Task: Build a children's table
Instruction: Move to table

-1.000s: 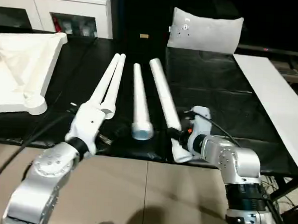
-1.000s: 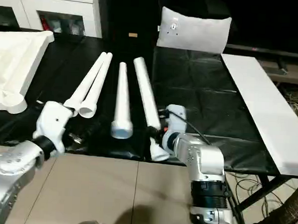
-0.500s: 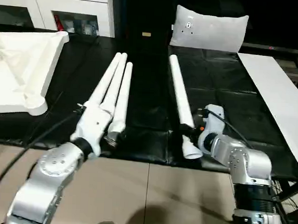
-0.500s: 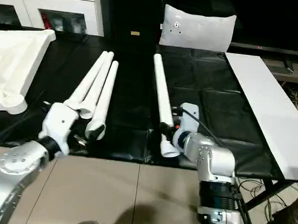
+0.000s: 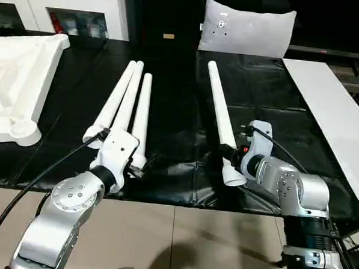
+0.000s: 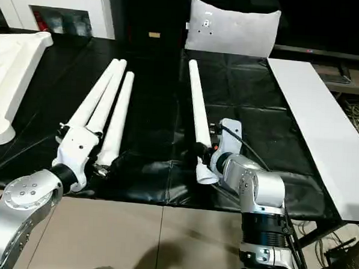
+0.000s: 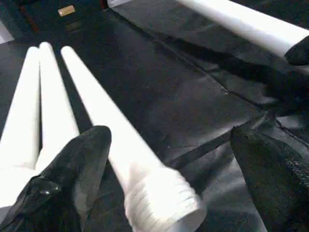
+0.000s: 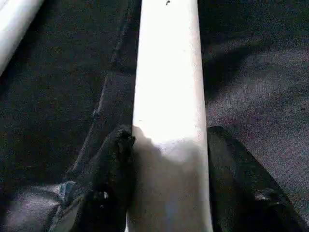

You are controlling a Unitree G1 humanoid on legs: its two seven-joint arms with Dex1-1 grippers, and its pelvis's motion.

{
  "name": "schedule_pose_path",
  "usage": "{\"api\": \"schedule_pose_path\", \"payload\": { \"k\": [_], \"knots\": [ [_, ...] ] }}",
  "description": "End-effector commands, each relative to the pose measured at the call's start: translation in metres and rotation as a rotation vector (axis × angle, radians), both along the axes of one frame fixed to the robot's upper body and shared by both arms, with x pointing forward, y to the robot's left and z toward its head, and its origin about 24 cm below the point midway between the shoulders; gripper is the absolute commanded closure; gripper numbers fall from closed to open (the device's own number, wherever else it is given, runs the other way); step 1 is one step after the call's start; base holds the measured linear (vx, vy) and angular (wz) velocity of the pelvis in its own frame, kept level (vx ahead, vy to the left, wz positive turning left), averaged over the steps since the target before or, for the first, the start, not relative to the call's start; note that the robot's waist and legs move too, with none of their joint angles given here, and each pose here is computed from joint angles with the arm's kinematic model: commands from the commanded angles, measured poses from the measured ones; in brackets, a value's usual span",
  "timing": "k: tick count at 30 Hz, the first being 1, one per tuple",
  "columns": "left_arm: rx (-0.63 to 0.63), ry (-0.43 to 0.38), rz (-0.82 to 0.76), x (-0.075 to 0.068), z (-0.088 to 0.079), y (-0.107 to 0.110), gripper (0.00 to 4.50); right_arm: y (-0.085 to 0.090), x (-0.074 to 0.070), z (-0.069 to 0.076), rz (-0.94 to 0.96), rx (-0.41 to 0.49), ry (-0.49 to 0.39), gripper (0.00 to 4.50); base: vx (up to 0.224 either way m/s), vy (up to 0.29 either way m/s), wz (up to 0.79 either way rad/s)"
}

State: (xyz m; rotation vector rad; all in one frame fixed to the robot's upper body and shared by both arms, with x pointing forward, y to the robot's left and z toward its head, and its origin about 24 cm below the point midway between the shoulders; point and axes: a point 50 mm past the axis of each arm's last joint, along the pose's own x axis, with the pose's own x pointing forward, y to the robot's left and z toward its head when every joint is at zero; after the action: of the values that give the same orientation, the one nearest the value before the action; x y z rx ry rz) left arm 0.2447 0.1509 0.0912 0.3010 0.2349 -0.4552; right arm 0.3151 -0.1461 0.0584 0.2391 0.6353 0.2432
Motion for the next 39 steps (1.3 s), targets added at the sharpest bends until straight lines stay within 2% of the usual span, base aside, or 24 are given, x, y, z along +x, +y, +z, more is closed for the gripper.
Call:
{"api": "schedule_pose_path", "payload": {
  "k": [1, 7, 13, 14, 15, 16, 18, 19, 20, 23, 24, 28, 30, 39],
  "knots": [
    [0.009, 0.002, -0.020, 0.001, -0.001, -0.002, 0.10, -0.006, -0.007, -0.017, -0.020, -0.036, 0.094, 2.61, 0.000, 0.000, 0.00],
    [0.012, 0.006, -0.019, 0.001, -0.002, -0.002, 0.10, -0.023, -0.007, -0.017, -0.036, -0.079, 0.125, 2.61, 0.000, 0.000, 0.00],
    [0.010, 0.007, -0.017, 0.001, -0.002, -0.002, 0.10, -0.022, -0.007, -0.015, -0.035, -0.085, 0.109, 2.61, 0.000, 0.000, 0.00],
    [0.007, -0.002, -0.009, 0.001, -0.001, -0.002, 0.10, -0.022, -0.006, -0.013, -0.038, -0.090, 0.081, 2.61, 0.000, 0.000, 0.00],
    [-0.009, -0.027, 0.004, 0.003, 0.002, -0.001, 0.10, -0.021, -0.004, -0.006, -0.040, -0.097, -0.007, 2.61, 0.000, 0.000, 0.00],
    [-0.009, -0.027, 0.004, 0.003, 0.002, -0.001, 0.10, -0.021, -0.004, -0.006, -0.040, -0.097, -0.007, 2.61, 0.000, 0.000, 0.00],
    [-0.026, -0.058, 0.030, 0.005, 0.005, -0.001, 0.10, -0.020, -0.002, 0.004, -0.024, -0.136, -0.125, 2.61, 0.000, 0.000, 0.00],
    [-0.042, -0.087, 0.056, 0.007, 0.009, 0.001, 0.10, -0.018, -0.001, 0.011, -0.008, -0.165, -0.205, 2.61, 0.000, 0.000, 0.00],
    [-0.080, -0.199, 0.159, 0.016, 0.019, 0.007, 0.10, -0.014, -0.004, 0.032, -0.003, -0.186, -0.380, 2.61, 0.000, 0.000, 0.00],
    [-0.126, -0.231, 0.249, 0.022, 0.024, 0.015, 0.10, -0.011, -0.009, 0.046, -0.035, -0.165, -0.463, 2.61, 0.000, 0.000, 0.00],
    [-0.163, -0.260, 0.282, 0.024, 0.030, 0.017, 0.10, -0.010, -0.015, 0.054, -0.061, -0.189, -0.514, 2.61, 0.000, 0.000, 0.00],
    [-0.179, -0.288, 0.280, 0.024, 0.034, 0.016, 0.10, -0.007, -0.027, 0.059, -0.077, -0.244, -0.594, 2.61, 0.000, 0.000, 0.00],
    [-0.180, -0.288, 0.274, 0.024, 0.033, 0.016, 0.10, -0.007, -0.033, 0.057, -0.118, -0.229, -0.627, 2.61, 0.001, 0.036, -0.02],
    [-0.181, -0.275, 0.272, 0.022, 0.027, 0.015, 0.10, -0.007, -0.043, 0.056, -0.156, -0.232, -0.666, 2.61, -0.021, 0.192, 0.00]
  ]
}}
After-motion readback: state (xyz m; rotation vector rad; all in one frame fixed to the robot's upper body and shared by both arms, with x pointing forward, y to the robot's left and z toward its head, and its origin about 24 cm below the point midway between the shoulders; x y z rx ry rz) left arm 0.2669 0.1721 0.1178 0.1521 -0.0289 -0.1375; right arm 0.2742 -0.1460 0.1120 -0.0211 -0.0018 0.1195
